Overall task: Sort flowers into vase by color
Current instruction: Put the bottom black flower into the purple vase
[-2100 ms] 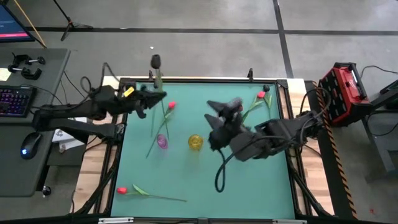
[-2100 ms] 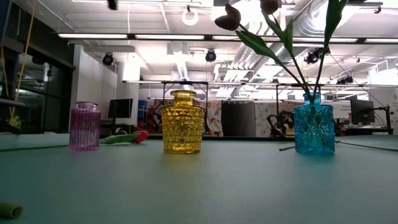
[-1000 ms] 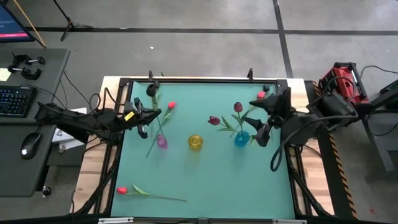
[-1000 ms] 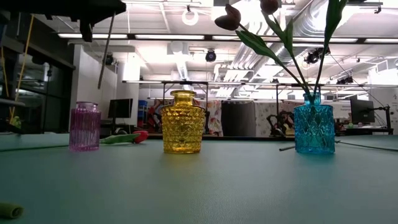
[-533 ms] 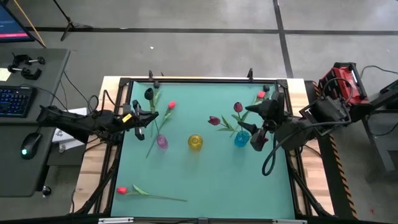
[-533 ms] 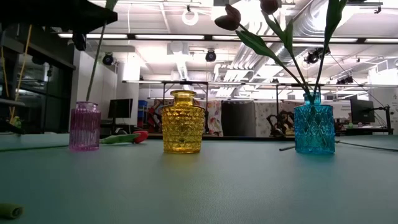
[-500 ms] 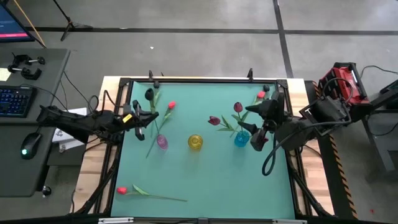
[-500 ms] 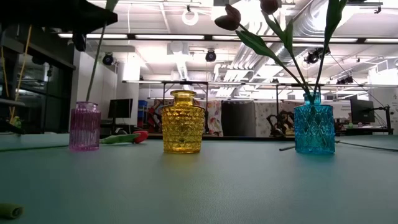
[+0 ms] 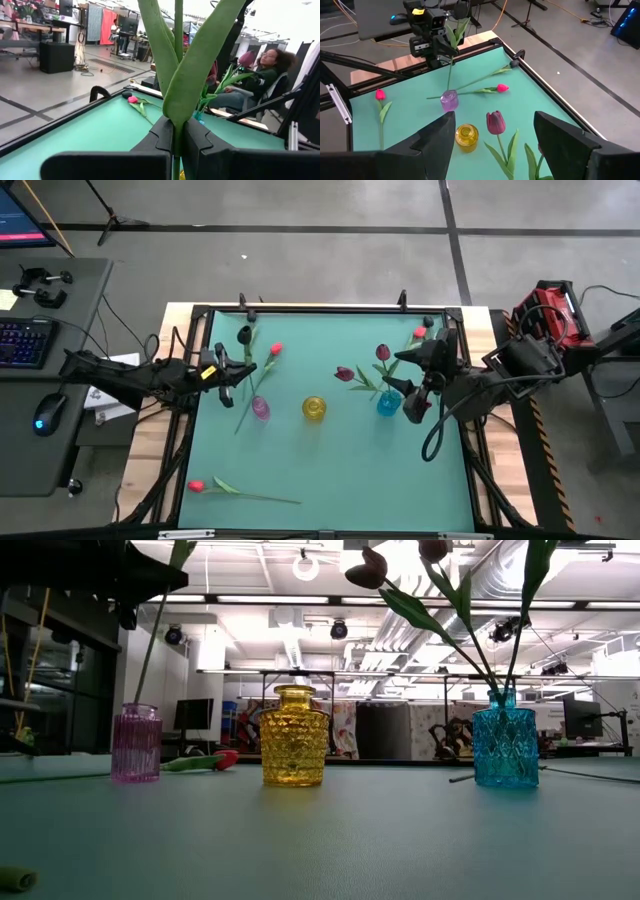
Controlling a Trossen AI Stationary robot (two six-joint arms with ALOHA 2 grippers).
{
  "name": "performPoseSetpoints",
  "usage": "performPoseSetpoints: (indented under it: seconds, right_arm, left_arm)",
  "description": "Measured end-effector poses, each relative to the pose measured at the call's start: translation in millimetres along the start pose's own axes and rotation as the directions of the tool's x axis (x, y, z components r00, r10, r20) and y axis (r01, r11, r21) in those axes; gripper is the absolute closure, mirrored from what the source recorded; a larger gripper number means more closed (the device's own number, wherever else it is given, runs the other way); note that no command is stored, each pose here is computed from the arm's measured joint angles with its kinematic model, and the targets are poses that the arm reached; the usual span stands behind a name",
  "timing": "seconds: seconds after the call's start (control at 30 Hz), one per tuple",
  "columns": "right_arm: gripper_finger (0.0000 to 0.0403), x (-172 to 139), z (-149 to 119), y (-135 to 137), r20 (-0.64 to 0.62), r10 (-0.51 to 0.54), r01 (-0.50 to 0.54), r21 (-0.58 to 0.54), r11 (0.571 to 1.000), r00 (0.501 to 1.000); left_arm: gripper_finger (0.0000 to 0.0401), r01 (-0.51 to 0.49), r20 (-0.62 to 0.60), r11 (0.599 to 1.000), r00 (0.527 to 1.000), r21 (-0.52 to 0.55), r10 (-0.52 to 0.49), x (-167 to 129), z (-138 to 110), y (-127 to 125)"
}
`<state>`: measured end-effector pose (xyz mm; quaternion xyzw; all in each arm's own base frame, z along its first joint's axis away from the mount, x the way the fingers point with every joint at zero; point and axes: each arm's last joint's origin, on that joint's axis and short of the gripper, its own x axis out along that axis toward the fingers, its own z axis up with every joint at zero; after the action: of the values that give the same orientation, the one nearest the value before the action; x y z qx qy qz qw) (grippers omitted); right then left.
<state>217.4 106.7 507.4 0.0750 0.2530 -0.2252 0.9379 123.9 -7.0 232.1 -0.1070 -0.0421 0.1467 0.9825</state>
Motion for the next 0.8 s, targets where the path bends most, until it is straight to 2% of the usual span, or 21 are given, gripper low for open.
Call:
performPoseSetpoints:
  seconds: [0.2, 0.4, 0.6, 0.8]
  right_arm:
    - [0.0144, 0, 0, 0, 0.0, 0.0, 0.0, 0.03, 1.0, 1.0]
    - [0.0144, 0, 0, 0, 0.0, -0.001, 0.001, 0.063, 0.998, 1.0]
    - [0.0144, 0, 0, 0, 0.0, -0.001, 0.001, 0.078, 0.997, 1.0]
    - [0.0144, 0, 0, 0, 0.0, -0.001, 0.001, 0.078, 0.997, 1.0]
  left_arm:
    - [0.0401, 0.028, 0.005, 0.999, 1.0, -0.041, -0.028, 1, -6, -1]
    - [0.0401, 0.143, 0.201, 0.979, 0.973, -0.146, -0.112, -10, -34, 5]
    - [0.0401, 0.137, 0.179, 0.988, 0.976, -0.065, -0.124, -10, -34, 4]
    - [0.0401, 0.131, 0.151, 0.99, 0.981, -0.051, -0.122, -9, -37, 4]
